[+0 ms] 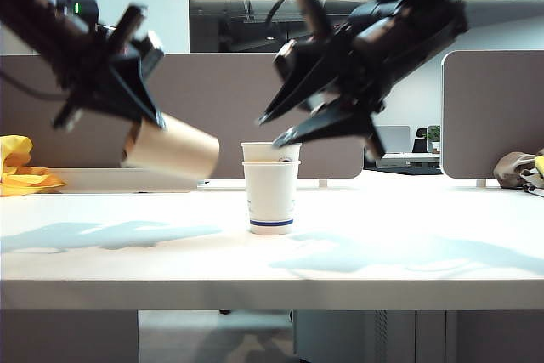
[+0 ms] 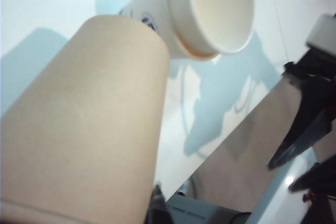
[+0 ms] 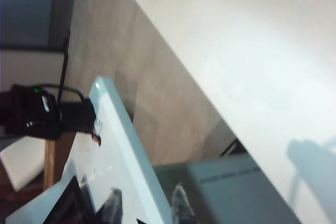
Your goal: Pick up all the paper cups on the table one by one and stack them together.
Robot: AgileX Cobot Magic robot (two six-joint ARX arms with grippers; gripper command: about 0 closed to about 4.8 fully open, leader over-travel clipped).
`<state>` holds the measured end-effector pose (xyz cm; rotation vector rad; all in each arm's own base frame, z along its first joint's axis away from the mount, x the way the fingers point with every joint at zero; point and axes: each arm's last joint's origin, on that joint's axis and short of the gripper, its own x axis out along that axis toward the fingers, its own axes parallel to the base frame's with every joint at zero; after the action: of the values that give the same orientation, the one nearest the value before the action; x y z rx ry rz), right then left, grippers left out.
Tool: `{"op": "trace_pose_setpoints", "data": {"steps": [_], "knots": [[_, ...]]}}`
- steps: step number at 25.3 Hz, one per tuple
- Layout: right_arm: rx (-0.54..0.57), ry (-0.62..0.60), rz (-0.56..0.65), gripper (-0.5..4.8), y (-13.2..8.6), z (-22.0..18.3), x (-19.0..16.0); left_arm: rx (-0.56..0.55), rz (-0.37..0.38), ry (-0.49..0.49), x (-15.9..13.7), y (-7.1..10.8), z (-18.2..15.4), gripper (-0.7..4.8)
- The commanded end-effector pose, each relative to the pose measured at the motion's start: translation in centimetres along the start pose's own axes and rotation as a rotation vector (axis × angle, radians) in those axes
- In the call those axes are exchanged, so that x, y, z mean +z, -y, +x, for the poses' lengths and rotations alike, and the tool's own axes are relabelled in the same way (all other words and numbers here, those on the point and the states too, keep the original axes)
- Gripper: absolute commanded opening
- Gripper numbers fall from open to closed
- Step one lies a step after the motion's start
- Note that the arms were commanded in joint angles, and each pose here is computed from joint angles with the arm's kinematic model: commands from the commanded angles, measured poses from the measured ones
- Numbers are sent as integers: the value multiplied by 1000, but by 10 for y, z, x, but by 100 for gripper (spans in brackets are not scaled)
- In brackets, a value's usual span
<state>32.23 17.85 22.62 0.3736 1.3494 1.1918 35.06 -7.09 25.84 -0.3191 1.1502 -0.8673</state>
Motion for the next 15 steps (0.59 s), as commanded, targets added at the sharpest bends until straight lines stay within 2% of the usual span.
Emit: {"op": "trace_pose_setpoints", "data": {"steps": [1,4,6,7,11,15], "knots": [[-3,94,-49,127,-10,-31,1,50,4,0,11,25,-26,-6],[-43,168,-67,127,-16,-57,-2,98,19,7,22,45,-46,-6],[-74,196,-73,127,-19,-67,-4,113,17,5,25,55,-51,-6],[-106,222,-80,127,-22,-75,-6,110,18,-1,27,65,-53,-6],[-188,255,-101,127,-31,-85,-9,108,29,-16,29,86,-45,-6],[-197,252,-96,127,-33,-86,-11,125,64,-19,33,108,-38,-6]]}}
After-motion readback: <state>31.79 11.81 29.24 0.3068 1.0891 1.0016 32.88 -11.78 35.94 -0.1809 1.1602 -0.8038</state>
